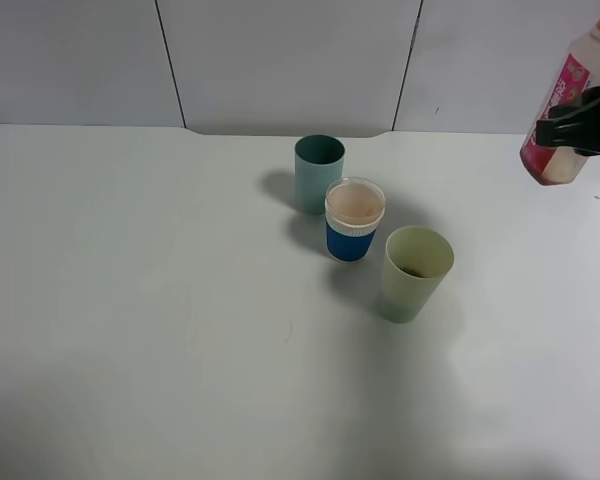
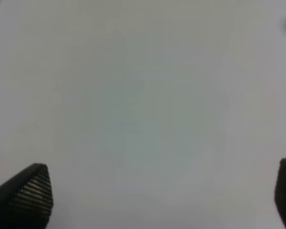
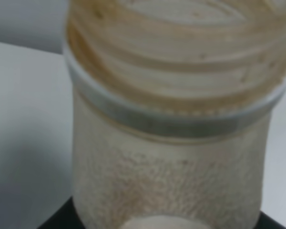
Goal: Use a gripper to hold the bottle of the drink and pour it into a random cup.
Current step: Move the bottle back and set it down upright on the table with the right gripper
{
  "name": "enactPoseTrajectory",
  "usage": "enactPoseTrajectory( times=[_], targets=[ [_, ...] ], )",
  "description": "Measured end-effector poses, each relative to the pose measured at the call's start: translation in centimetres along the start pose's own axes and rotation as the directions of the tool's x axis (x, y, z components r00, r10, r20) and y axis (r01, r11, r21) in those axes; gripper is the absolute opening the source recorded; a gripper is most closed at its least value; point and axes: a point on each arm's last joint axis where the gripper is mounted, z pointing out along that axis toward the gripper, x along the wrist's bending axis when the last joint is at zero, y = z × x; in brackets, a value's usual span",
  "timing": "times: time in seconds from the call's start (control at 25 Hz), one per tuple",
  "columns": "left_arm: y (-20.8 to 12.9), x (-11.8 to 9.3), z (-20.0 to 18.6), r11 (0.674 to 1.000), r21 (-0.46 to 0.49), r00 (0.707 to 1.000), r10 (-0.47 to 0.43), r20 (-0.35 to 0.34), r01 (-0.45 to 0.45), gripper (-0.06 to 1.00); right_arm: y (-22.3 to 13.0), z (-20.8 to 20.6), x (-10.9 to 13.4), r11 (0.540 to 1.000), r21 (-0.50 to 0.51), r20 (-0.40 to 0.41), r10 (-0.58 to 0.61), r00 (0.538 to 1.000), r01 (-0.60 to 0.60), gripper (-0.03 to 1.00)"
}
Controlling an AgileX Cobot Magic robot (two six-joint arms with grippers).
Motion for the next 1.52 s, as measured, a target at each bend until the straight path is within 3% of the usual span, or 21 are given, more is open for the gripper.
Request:
enactPoseTrajectory(
  times=[0.32, 0.52, 0.84, 1.52],
  targets=[
    [0.0, 0.0, 0.0, 1.000, 0.000, 1.000, 0.000, 0.000, 0.000, 0.93, -1.9, 4.8, -0.8, 0.995, 0.027, -0.055, 0.100, 0.993, -0.099, 0.35],
    [0.0, 0.0, 0.0, 1.000, 0.000, 1.000, 0.000, 0.000, 0.000, 0.93, -3.4, 7.6, -0.1, 1.000, 0.022, -0.126, 0.014, 0.992, -0.011, 0.35],
    [0.0, 0.0, 0.0, 1.000, 0.000, 1.000, 0.000, 0.000, 0.000, 0.93, -6.0, 10.8, -0.7, 0.998, 0.056, -0.051, -0.006, 0.999, 0.009, 0.35],
    [0.0, 0.0, 0.0, 1.000, 0.000, 1.000, 0.000, 0.000, 0.000, 0.93, -8.9, 13.8, -0.2, 0.999, 0.028, -0.072, -0.032, 0.997, 0.034, 0.35]
  ],
)
